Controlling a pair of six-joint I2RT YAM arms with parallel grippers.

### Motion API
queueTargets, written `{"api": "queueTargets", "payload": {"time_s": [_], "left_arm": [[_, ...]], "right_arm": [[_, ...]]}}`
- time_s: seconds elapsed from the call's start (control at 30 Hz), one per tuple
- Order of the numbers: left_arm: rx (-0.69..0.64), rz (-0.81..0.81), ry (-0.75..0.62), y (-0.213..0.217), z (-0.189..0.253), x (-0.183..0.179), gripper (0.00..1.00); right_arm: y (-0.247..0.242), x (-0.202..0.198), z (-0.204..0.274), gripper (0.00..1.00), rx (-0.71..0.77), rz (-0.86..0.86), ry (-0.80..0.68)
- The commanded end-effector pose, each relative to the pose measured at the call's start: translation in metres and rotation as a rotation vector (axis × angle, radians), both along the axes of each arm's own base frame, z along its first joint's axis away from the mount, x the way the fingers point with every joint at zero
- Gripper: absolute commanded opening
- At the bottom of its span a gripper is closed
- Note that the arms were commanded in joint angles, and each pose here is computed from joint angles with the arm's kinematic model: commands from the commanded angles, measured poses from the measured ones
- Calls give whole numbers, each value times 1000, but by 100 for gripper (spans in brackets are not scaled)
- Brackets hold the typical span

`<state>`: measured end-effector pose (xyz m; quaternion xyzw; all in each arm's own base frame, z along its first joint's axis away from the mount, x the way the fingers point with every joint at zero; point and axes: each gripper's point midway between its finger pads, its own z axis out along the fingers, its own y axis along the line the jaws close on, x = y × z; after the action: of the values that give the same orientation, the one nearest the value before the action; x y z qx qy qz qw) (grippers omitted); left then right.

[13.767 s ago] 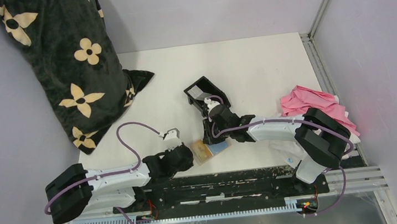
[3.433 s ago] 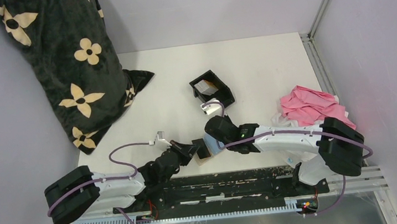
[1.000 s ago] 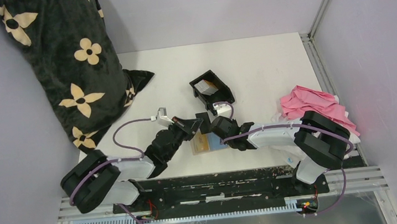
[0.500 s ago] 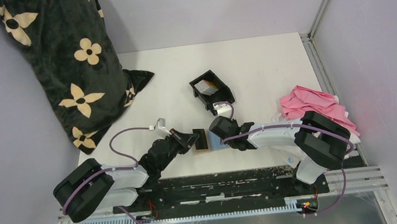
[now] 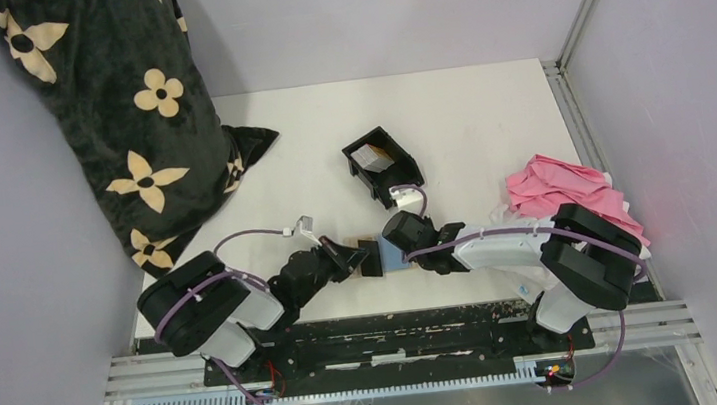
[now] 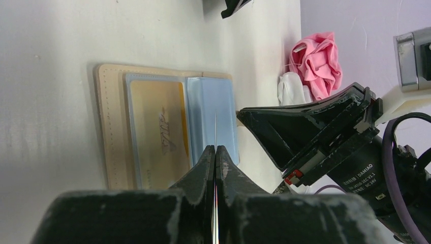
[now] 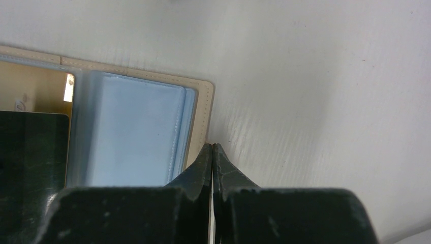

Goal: Put the credit cards into the card holder
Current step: Insert the credit card into the card holder.

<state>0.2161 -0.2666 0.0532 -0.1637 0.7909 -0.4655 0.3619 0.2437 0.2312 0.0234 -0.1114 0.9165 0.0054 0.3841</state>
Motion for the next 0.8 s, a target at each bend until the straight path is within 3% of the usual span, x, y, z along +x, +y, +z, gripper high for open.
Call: {"api": "queueTargets", "payload": {"time_s": [0.0,0.77], "left_arm": [[-93,-14,-86,-17,29,11,3],[-26,5,-91,-19,12,26,3]], "right_arm": [[4,3,12,1,45,-11,-30],[1,1,7,1,32,-4,-25]]}}
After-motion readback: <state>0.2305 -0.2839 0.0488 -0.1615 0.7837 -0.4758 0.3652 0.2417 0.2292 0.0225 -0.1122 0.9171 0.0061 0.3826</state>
